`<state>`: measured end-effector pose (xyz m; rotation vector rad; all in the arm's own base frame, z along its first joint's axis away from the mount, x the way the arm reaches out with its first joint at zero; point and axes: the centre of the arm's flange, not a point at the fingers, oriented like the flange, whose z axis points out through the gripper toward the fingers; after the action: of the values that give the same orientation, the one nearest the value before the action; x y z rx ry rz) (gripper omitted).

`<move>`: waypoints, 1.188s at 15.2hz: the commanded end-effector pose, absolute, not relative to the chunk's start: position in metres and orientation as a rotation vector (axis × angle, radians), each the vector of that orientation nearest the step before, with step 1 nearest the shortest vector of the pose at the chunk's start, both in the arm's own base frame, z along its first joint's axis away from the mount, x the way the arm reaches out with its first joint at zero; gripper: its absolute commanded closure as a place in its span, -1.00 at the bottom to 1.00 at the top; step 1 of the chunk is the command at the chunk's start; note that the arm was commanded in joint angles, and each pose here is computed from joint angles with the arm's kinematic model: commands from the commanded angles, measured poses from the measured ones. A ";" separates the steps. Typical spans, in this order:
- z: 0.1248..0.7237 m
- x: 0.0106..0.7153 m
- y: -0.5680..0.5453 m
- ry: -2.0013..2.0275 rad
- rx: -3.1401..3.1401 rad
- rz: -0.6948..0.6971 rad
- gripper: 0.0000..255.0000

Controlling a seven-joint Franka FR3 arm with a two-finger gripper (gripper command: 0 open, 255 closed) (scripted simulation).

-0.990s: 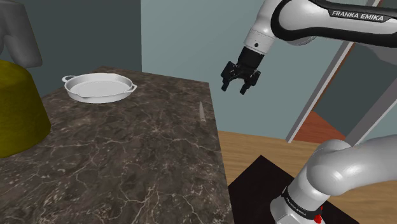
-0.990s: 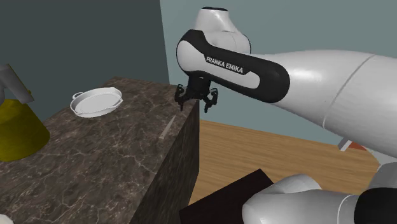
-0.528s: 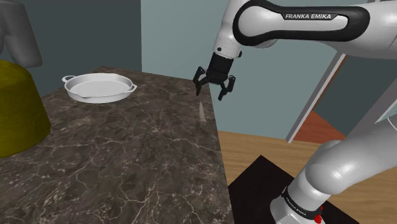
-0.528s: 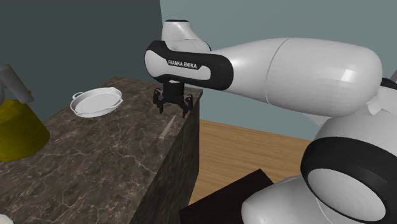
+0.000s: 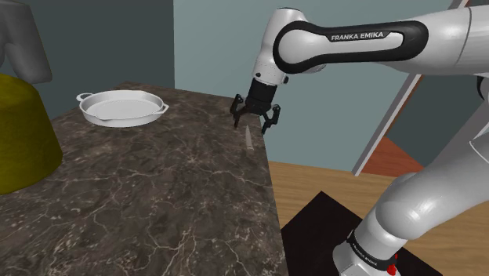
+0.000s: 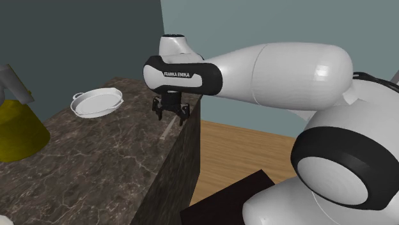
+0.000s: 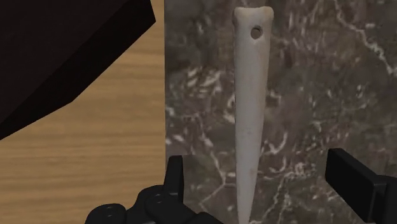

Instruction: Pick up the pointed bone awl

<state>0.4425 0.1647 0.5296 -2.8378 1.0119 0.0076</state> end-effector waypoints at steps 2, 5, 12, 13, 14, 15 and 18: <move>0.522 0.442 0.165 1.012 -2.837 0.007 -1.00; 0.522 0.442 0.166 1.012 -2.837 0.007 1.00; 0.522 0.442 0.165 1.012 -2.837 0.007 1.00; 0.527 0.442 0.165 1.012 -2.837 0.007 1.00; 0.532 0.442 0.165 1.012 -2.837 0.007 1.00; 0.537 0.442 0.165 1.012 -2.837 0.007 1.00; 0.553 0.442 0.165 1.012 -2.837 0.007 1.00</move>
<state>0.4413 0.1648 0.5478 -2.8371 1.0121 0.0069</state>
